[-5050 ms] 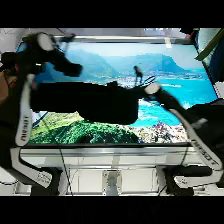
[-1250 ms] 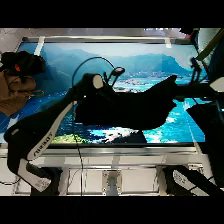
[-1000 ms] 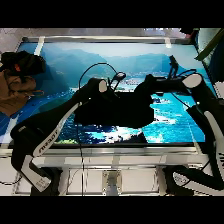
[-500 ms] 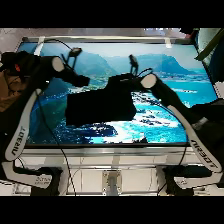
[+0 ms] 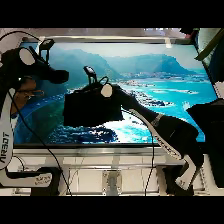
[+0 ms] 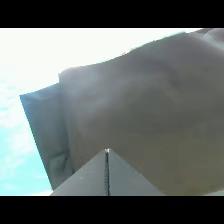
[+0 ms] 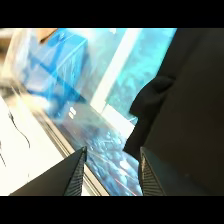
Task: Fold the clothes and pants, and hang the long-sleeved shirts on hangers.
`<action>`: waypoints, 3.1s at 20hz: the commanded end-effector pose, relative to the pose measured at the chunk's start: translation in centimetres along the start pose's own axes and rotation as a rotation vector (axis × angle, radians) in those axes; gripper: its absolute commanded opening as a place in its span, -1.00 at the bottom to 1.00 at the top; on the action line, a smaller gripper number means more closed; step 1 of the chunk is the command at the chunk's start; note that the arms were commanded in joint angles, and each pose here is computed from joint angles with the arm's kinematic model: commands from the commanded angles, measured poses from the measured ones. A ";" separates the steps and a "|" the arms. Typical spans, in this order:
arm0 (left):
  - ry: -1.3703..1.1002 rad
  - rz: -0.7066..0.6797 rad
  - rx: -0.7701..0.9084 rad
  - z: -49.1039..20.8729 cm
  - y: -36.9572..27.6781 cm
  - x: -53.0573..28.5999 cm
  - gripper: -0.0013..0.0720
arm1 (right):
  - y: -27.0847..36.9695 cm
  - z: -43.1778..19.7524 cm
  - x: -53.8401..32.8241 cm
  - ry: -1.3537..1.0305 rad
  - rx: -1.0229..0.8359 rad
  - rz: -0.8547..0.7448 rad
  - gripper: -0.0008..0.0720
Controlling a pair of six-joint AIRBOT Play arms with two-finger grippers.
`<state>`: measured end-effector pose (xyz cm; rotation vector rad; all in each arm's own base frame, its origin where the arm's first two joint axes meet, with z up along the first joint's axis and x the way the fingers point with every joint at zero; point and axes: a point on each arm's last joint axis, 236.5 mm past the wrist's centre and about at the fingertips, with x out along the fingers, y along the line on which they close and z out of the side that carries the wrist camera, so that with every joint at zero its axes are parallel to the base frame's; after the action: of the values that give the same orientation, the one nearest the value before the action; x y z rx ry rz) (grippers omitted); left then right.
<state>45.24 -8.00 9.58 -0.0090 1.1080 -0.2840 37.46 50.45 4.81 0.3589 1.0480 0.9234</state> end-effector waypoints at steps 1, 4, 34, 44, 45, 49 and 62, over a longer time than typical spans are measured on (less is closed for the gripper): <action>0.018 0.005 -0.007 -0.5 0.6 -0.4 -0.94 | -3.0 -1.2 -2.5 0.169 -0.115 -0.123 0.09; 0.024 0.009 -0.015 -0.7 1.0 -0.4 -0.94 | -11.9 -0.9 -9.9 0.300 -0.089 -0.349 0.10; 0.024 0.007 -0.019 -0.7 0.9 -0.4 -0.94 | -23.8 -4.1 -4.9 0.328 0.451 -0.010 0.89; 0.025 0.008 -0.019 -0.7 0.9 -0.4 -0.94 | -26.2 -0.3 -10.8 0.249 0.431 -0.065 -0.92; 0.025 0.008 -0.019 -0.7 0.9 -0.4 -0.94 | -26.7 0.4 -13.3 0.239 0.408 -0.105 -0.92; 0.025 0.008 -0.019 -0.7 0.9 -0.4 -0.94 | -29.1 2.4 -26.1 0.154 0.380 -0.340 -0.92; 0.053 0.004 -0.020 -1.4 0.8 -0.4 -0.94 | -31.5 -15.5 -70.5 -0.350 0.849 -0.989 -0.93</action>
<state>44.46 -6.91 9.41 -0.0181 1.1434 -0.2684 34.46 -19.70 16.44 0.5045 1.1233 -0.2655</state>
